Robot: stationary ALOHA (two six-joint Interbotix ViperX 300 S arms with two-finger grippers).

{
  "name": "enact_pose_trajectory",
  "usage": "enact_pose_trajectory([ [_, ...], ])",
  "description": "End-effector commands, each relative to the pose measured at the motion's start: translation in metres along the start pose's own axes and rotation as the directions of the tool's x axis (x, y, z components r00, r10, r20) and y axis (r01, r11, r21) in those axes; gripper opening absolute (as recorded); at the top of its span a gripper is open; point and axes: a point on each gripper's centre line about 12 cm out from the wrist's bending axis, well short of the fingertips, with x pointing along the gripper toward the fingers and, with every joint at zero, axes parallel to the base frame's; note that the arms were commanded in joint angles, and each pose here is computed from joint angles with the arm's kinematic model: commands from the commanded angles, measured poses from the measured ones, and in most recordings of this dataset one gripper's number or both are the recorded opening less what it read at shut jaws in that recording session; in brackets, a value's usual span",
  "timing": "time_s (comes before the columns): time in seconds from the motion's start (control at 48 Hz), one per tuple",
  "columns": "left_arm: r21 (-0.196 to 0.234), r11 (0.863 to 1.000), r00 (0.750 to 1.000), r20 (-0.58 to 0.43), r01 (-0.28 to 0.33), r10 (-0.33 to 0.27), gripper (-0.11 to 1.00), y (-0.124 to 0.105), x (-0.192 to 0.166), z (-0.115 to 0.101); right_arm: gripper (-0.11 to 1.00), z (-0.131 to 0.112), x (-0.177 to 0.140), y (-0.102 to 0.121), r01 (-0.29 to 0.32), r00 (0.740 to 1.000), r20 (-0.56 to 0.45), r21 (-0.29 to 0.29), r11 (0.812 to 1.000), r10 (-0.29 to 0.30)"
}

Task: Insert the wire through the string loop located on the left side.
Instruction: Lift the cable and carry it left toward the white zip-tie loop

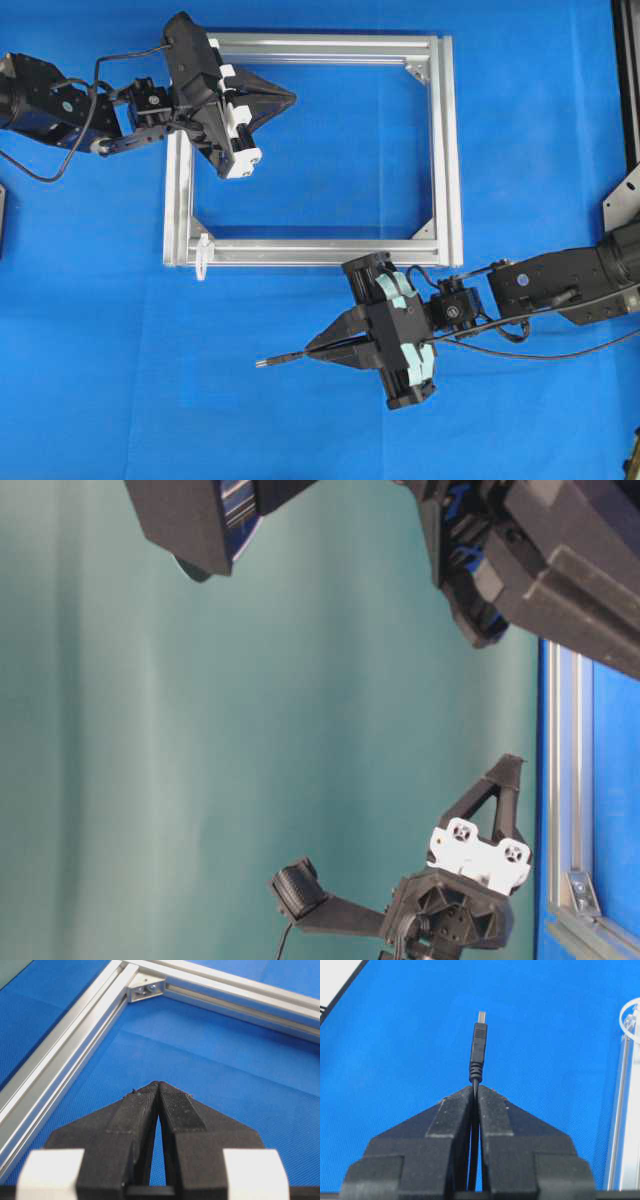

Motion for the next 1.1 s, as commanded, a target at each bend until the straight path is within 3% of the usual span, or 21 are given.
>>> enact_pose_trajectory([
  [0.0,0.0,1.0,0.999,0.049,0.007,-0.007,0.0,-0.002,-0.002,0.017,-0.04,0.015,-0.005,0.001,-0.003,0.999,0.044,0.001,1.0,0.003],
  [0.417,0.0,1.0,0.999,0.049,0.007,-0.007,0.0,-0.002,-0.002,0.017,-0.04,0.012,-0.006,-0.014,0.03,0.999,0.036,0.015,0.999,-0.031],
  [0.833,0.004,1.0,0.999,0.048,0.019,-0.019,0.0,-0.007,-0.002,0.017,-0.04,0.005,-0.017,-0.084,0.19,0.981,0.018,0.088,0.978,-0.192],
  [1.083,0.005,1.0,0.999,0.046,0.023,-0.023,0.0,-0.009,-0.003,0.016,-0.04,0.002,-0.021,-0.1,0.228,0.973,0.011,0.106,0.968,-0.23],
])
